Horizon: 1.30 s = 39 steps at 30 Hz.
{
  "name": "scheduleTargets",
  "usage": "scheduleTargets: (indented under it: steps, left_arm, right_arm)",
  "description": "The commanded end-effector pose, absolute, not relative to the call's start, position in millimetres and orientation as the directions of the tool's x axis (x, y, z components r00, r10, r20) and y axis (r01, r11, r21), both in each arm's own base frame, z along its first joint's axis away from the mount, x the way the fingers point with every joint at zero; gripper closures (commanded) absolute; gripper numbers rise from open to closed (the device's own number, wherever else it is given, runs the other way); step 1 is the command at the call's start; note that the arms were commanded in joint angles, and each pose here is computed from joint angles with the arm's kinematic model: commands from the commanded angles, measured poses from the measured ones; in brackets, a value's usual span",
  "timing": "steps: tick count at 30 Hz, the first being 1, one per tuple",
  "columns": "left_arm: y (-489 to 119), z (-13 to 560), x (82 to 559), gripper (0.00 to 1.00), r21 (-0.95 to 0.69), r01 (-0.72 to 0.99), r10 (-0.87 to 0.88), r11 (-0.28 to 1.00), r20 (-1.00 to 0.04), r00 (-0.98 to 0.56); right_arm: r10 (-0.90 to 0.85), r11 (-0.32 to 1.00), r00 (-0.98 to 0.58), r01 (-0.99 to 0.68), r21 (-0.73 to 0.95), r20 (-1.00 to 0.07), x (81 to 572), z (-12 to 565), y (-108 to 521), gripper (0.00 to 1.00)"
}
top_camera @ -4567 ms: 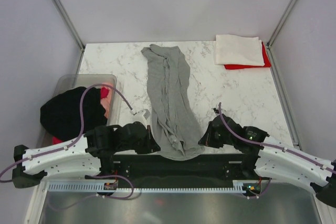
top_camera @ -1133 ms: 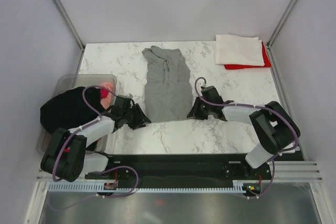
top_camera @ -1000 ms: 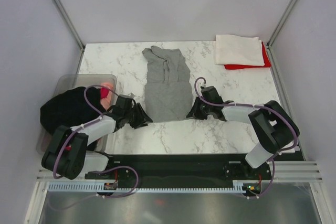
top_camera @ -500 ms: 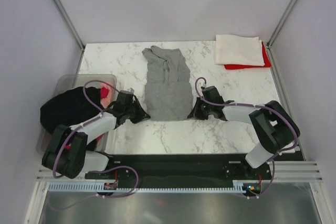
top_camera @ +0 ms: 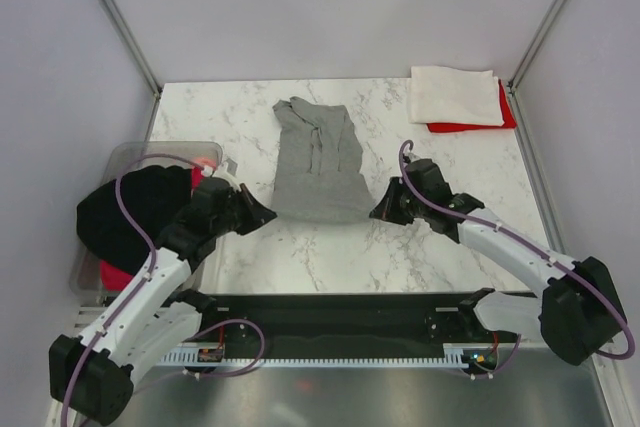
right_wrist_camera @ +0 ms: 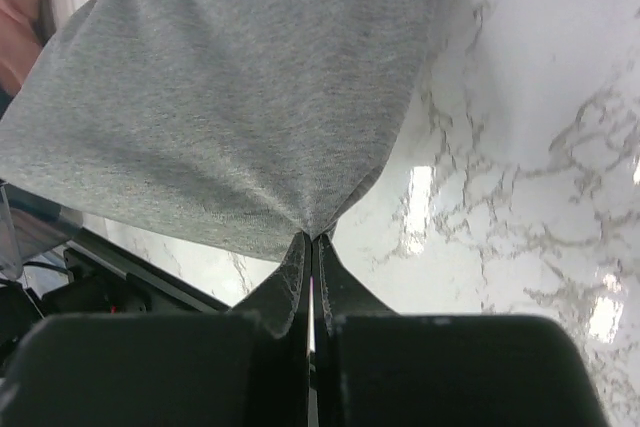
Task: Fold and stack the t-shirts
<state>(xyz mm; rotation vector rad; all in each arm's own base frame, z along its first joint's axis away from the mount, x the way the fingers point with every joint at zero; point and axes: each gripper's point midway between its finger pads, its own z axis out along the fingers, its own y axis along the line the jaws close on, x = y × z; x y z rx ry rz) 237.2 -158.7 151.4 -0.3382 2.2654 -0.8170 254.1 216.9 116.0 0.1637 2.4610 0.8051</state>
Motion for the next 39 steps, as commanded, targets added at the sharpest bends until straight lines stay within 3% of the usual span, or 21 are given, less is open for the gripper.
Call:
scheduleTargets:
  steps: [1, 13, 17, 23, 30, 39]
  left_arm:
    - [-153, 122, 205, 0.98, -0.629, -0.072, -0.438, 0.774, -0.45, -0.778]
    - [-159, 128, 146, 0.98, -0.698, -0.099, -0.442, 0.71, -0.332, -0.833]
    - [-153, 157, 140, 0.98, -0.699, -0.073, -0.447, 0.712, -0.37, -0.814]
    - [-143, 207, 171, 0.98, -0.587, -0.006, -0.382, 0.81, -0.519, -0.765]
    - [-143, 242, 223, 0.98, -0.491, -0.002, -0.35, 0.871, -0.618, -0.704]
    - [-152, 240, 294, 0.98, -0.463, -0.016, -0.332, 0.886, -0.612, -0.717]
  right_arm:
    - [0.275, 0.834, -0.866, -0.001, 0.552, -0.417, 228, 100, 206, 1.0]
    - [0.241, 0.831, -0.895, -0.01, 0.556, -0.376, 166, 112, 224, 1.0]
    - [0.236, 0.839, -0.878, -0.032, 0.543, -0.416, 161, 136, 224, 1.0]
    - [0.199, 0.896, -0.78, -0.101, 0.433, -0.593, 206, 213, 224, 1.0]
    - [0.161, 0.927, -0.772, -0.096, 0.362, -0.616, 258, 225, 225, 1.0]
    - [0.134, 0.928, -0.807, -0.102, 0.359, -0.576, 315, 212, 226, 1.0]
